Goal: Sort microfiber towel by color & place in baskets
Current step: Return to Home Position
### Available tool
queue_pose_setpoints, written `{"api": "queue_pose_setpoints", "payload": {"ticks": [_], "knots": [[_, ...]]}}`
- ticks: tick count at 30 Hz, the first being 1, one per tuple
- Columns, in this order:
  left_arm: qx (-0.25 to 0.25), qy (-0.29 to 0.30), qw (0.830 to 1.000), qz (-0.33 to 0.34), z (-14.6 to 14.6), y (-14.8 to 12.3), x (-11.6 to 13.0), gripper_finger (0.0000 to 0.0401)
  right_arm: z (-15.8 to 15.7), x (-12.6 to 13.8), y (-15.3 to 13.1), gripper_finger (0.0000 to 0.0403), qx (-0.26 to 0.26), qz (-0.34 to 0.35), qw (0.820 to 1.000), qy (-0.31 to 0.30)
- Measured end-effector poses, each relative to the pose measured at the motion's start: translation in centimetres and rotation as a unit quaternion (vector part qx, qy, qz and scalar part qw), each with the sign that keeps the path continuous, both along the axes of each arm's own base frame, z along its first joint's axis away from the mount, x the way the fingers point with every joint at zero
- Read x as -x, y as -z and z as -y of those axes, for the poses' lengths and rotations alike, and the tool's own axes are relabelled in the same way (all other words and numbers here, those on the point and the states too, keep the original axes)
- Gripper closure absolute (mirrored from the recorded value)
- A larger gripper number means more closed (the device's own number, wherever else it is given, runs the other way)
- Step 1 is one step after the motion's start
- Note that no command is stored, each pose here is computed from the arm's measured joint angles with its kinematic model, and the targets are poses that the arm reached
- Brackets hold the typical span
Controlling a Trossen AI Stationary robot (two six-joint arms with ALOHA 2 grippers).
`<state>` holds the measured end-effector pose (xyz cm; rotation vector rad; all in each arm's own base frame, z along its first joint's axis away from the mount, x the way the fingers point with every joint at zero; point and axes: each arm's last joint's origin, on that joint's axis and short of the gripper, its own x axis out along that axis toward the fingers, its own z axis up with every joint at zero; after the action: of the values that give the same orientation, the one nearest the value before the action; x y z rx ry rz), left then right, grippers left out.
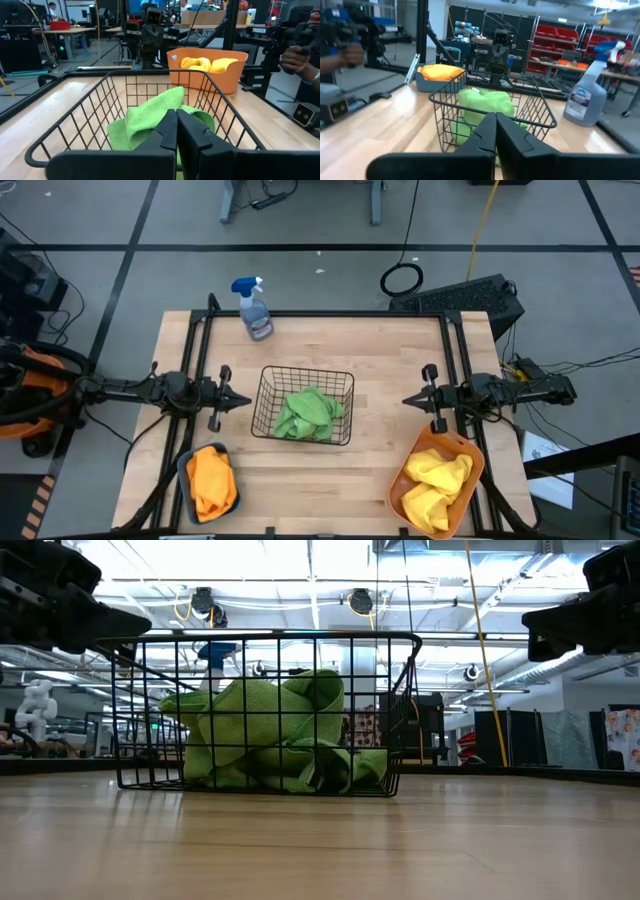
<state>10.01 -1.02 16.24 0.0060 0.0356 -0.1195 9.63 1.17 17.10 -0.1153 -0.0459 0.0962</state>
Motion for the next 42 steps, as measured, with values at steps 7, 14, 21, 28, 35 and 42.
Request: {"api": "queue_pose_setpoints", "payload": {"ticks": [7, 14, 21, 28, 35, 42], "knots": [[-0.001, 0.003, 1.000, 0.002, 0.1, 0.0, 0.0, 0.0397, 0.0, 0.0, 0.0, 0.0403, 0.042, 0.006, 0.999, 0.009], [0.000, 0.004, 1.000, 0.002, 0.2, 0.0, 0.0, 0.0397, -0.1, 0.0, 0.1, 0.0403, 0.046, 0.001, 0.999, -0.010], [0.000, -0.007, 1.000, 0.003, 0.1, 0.0, 0.0, 0.0397, 0.1, 0.0, 0.1, 0.0403, 0.069, 0.002, 0.998, -0.009], [0.003, -0.007, 1.000, 0.003, 0.1, 0.0, 0.0, 0.0397, 0.8, -0.1, 0.2, 0.0403, 0.030, -0.007, 0.999, 0.026], [-0.006, -0.007, 1.000, 0.004, 0.1, 0.0, 0.0, 0.0397, 1.2, -0.6, 0.8, 0.0403, 0.018, -0.045, 0.998, 0.043], [-0.029, -0.025, 0.999, 0.016, -0.1, -0.2, 0.1, 0.0397, 1.2, -0.7, 0.9, 0.0403, -0.006, -0.057, 0.997, 0.043]]}}
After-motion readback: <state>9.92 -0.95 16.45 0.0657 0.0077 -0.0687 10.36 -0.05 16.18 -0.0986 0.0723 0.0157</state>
